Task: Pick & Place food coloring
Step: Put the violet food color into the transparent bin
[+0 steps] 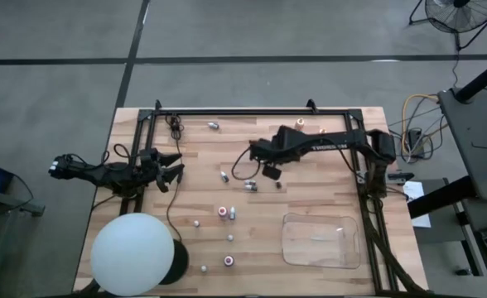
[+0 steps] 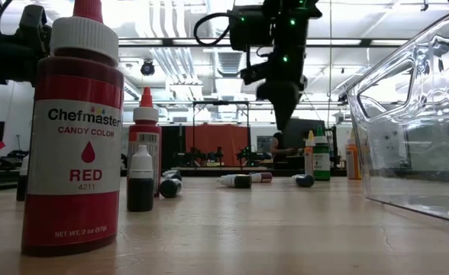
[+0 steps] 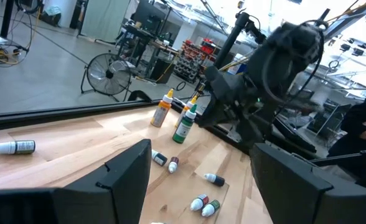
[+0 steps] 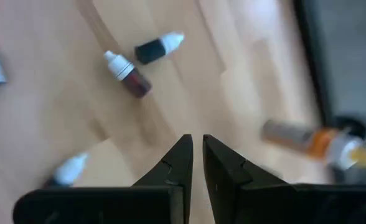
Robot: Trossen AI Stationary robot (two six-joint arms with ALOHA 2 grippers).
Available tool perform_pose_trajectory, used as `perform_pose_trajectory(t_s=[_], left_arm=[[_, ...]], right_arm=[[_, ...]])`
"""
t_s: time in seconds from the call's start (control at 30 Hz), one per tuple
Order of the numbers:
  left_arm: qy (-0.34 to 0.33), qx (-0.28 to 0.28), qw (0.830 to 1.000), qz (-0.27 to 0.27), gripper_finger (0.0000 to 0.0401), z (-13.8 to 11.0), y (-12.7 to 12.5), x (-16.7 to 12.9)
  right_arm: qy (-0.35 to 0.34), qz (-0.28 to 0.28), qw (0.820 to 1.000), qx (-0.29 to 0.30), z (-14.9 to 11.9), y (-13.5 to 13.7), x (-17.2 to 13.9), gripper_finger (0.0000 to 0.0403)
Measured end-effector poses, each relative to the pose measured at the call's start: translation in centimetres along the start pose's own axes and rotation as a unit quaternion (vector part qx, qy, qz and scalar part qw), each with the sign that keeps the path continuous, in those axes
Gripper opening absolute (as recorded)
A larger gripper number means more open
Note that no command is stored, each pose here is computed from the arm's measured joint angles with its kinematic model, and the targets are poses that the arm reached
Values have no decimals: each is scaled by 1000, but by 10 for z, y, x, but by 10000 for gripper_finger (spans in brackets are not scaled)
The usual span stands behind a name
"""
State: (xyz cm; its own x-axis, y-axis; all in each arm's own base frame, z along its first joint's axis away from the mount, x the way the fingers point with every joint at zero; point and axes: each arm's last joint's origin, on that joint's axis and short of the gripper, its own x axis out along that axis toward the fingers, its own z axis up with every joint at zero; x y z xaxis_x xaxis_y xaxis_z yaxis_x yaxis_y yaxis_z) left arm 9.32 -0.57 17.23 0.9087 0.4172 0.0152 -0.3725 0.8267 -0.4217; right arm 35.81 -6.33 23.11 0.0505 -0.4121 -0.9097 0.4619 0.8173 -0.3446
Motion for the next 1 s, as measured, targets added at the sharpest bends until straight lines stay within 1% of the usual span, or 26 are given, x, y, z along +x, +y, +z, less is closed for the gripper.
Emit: perform_pose_trajectory(t_s=[0.1,0.23,0.3,0.37,0.47,0.63,0.7,0.8,0.9,1.0], left_arm=[[0,0,1000,0,245,0,0,0],[0,0,1000,0,245,0,0,0],[0,0,1000,0,245,0,0,0],[0,0,1000,0,245,0,0,0],[0,0,1000,0,245,0,0,0],[0,0,1000,0,245,0,0,0],[0,0,1000,0,245,0,0,0],[0,0,1000,0,245,0,0,0],[0,0,1000,0,245,0,0,0],[0,0,1000,0,245,0,0,0]], right_arm=[[25,49,996,76,7,-8,-1,29],[51,101,980,165,18,-12,0,29],[74,126,969,199,24,-11,6,31],[92,131,962,223,31,-8,13,40],[123,125,955,241,38,-4,21,65],[195,113,937,267,39,3,33,125],[207,123,930,276,39,4,34,148],[220,117,923,292,37,6,38,177],[239,126,917,294,35,10,45,197],[261,132,911,291,31,13,52,206]])
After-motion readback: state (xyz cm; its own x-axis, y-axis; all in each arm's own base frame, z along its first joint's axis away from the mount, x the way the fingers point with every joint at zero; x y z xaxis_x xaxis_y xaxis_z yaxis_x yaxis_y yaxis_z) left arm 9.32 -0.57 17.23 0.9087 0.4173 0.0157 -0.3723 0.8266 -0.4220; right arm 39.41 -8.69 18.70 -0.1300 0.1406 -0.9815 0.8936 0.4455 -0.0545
